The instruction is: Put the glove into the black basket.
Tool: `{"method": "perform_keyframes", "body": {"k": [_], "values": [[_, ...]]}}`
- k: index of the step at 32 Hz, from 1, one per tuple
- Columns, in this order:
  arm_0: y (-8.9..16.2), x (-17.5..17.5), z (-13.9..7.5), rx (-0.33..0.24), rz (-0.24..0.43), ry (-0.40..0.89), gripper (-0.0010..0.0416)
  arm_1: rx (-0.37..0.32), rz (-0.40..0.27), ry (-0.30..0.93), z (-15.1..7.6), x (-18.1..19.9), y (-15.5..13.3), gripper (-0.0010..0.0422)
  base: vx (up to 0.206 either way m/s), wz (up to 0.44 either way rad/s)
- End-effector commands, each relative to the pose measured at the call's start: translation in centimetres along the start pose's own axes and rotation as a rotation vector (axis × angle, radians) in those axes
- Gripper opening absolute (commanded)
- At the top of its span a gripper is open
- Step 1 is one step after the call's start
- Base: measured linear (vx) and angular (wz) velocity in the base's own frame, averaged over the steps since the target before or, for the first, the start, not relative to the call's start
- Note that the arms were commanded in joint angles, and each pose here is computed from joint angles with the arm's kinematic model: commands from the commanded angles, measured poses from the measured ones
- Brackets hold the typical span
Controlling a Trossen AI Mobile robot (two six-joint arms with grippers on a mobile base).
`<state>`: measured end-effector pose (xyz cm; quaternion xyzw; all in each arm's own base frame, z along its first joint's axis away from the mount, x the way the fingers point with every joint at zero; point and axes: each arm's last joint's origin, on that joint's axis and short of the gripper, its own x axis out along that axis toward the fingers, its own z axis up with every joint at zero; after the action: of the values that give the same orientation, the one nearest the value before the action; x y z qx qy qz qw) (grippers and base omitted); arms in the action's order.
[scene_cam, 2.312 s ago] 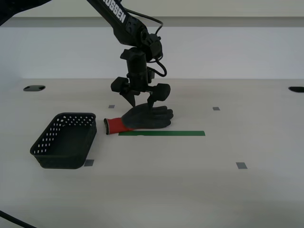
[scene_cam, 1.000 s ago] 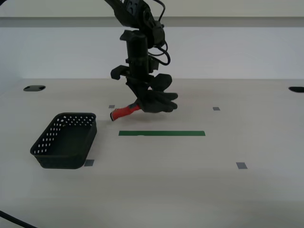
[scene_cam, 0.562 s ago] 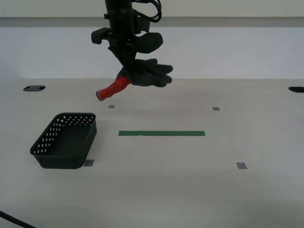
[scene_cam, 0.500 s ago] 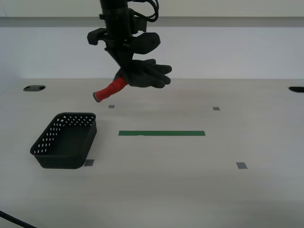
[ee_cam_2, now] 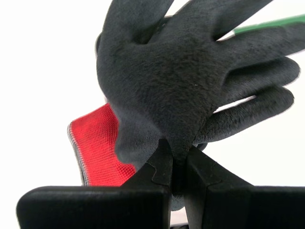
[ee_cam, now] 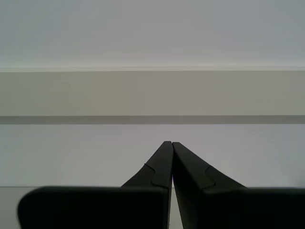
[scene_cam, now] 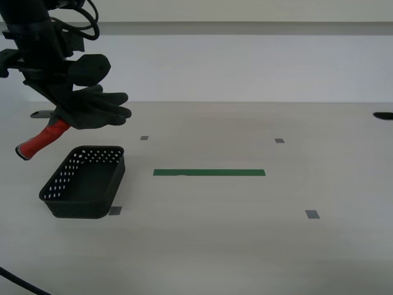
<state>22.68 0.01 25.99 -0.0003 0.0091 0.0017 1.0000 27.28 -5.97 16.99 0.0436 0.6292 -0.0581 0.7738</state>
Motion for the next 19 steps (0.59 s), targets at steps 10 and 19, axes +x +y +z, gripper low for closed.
{"method": "perform_keyframes", "body": {"k": [10, 19], "values": [[0.0, 0.0, 0.0, 0.0, 0.0, 0.002, 0.0001, -0.045, 0.018, 0.154, 0.1, 7.5, 1.0, 0.0, 0.0, 0.0], [0.0, 0.0, 0.0, 0.0, 0.0, 0.004, 0.0001, -0.075, -0.07, 0.159, 0.1, 7.6, 0.7, 0.0027, 0.0, 0.0]]}}
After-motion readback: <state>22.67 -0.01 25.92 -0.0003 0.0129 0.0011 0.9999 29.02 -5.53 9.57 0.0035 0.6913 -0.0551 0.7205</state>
